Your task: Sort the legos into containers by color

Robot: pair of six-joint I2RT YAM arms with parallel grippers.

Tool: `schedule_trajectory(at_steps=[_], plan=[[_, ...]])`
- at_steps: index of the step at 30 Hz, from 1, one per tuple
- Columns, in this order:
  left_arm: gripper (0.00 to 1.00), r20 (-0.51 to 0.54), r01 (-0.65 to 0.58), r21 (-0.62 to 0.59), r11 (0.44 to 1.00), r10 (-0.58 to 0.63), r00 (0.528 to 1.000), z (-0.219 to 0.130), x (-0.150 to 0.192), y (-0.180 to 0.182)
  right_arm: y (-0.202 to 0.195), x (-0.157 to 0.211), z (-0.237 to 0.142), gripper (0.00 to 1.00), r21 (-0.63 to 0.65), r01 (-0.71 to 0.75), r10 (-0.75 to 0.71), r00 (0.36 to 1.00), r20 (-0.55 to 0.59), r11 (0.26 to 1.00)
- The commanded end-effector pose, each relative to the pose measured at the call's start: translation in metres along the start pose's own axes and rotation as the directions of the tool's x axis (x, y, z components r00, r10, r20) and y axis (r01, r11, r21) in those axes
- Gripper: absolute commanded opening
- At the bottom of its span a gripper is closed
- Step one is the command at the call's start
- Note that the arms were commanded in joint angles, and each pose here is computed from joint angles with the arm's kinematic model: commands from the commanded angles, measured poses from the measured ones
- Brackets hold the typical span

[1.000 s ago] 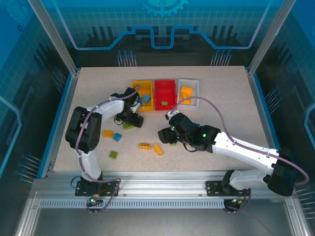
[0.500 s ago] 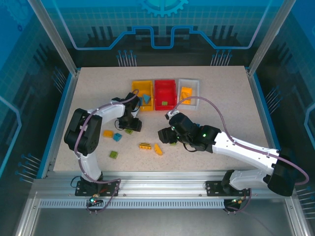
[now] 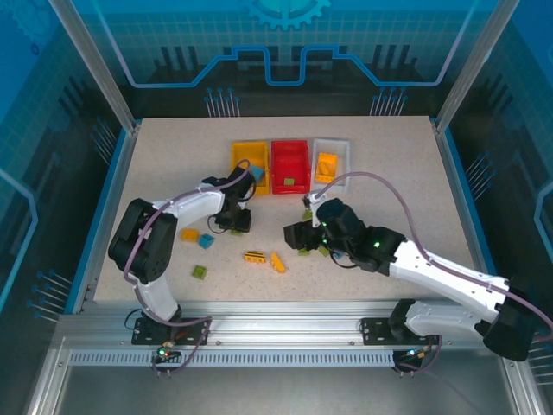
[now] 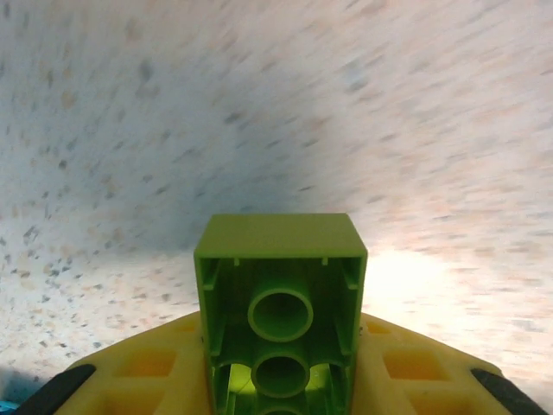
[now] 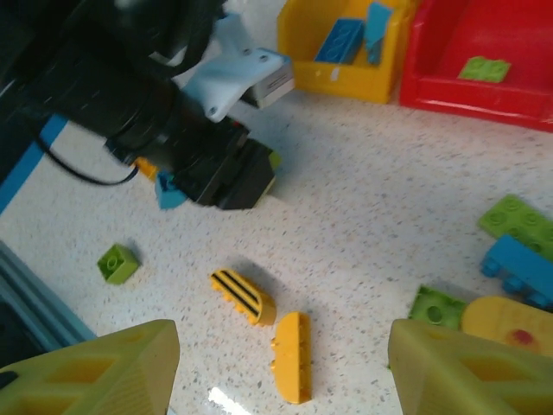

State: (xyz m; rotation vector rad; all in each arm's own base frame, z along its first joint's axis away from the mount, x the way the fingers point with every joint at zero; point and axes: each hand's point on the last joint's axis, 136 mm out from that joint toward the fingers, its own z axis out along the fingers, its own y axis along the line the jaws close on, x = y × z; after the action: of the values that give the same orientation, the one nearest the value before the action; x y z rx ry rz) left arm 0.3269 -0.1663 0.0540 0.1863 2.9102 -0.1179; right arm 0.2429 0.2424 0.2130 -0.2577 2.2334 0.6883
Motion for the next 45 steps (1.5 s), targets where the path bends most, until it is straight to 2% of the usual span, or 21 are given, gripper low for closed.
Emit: schedule_trajectory(at_steps=[1,7,8,14,20,24,26,29,33,40,45], plan=[[0.32,0.144,0.013,0.11,0.994,-0.029,0.989,-0.048,-0.047,-0.041,-0.02,-0.025,-0.009,0.67,-0.014,-0.119,0.119,0.99,0.079,0.993],[0.32,0.242,0.015,0.174,0.985,-0.058,0.969,-0.067,-0.119,-0.08,-0.049,-0.058,-0.009,0.67,0.006,-0.201,0.198,0.973,0.121,0.98],[0.32,0.25,0.016,0.173,0.985,-0.06,0.966,-0.063,-0.13,-0.085,-0.049,-0.07,-0.011,0.67,0.005,-0.202,0.2,0.97,0.139,0.979],[0.32,0.283,0.056,0.192,0.98,-0.11,0.953,-0.038,-0.184,-0.104,-0.062,-0.088,-0.003,0.66,0.028,-0.247,0.241,0.959,0.148,0.968],[0.34,0.257,0.115,0.243,0.963,-0.178,0.95,0.0,-0.21,-0.108,-0.063,-0.092,0.001,0.66,0.024,-0.256,0.25,0.957,0.148,0.966],[0.47,0.23,0.145,0.278,0.949,-0.212,0.95,0.013,-0.214,-0.105,-0.065,-0.087,0.003,0.66,0.03,-0.256,0.25,0.959,0.133,0.966],[0.57,0.231,0.136,0.287,0.948,-0.206,0.951,0.009,-0.213,-0.108,-0.067,-0.084,0.003,0.67,0.038,-0.253,0.247,0.961,0.128,0.967],[0.63,0.248,0.123,0.318,0.94,-0.208,0.946,-0.01,-0.214,-0.113,-0.072,-0.079,0.004,0.67,0.066,-0.253,0.245,0.963,0.115,0.965],[0.65,0.292,0.107,0.378,0.919,-0.228,0.929,-0.048,-0.214,-0.122,-0.084,-0.06,0.005,0.66,0.147,-0.251,0.244,0.968,0.065,0.957],[0.64,0.355,0.08,0.495,0.865,-0.285,0.89,-0.115,-0.193,-0.141,-0.096,0.014,0.009,0.64,0.369,-0.142,0.212,0.965,-0.156,0.918],[0.61,0.414,0.086,0.491,0.867,-0.319,0.853,-0.161,-0.149,-0.13,-0.053,0.042,0.016,0.64,0.294,-0.079,0.141,0.971,-0.195,0.952]])
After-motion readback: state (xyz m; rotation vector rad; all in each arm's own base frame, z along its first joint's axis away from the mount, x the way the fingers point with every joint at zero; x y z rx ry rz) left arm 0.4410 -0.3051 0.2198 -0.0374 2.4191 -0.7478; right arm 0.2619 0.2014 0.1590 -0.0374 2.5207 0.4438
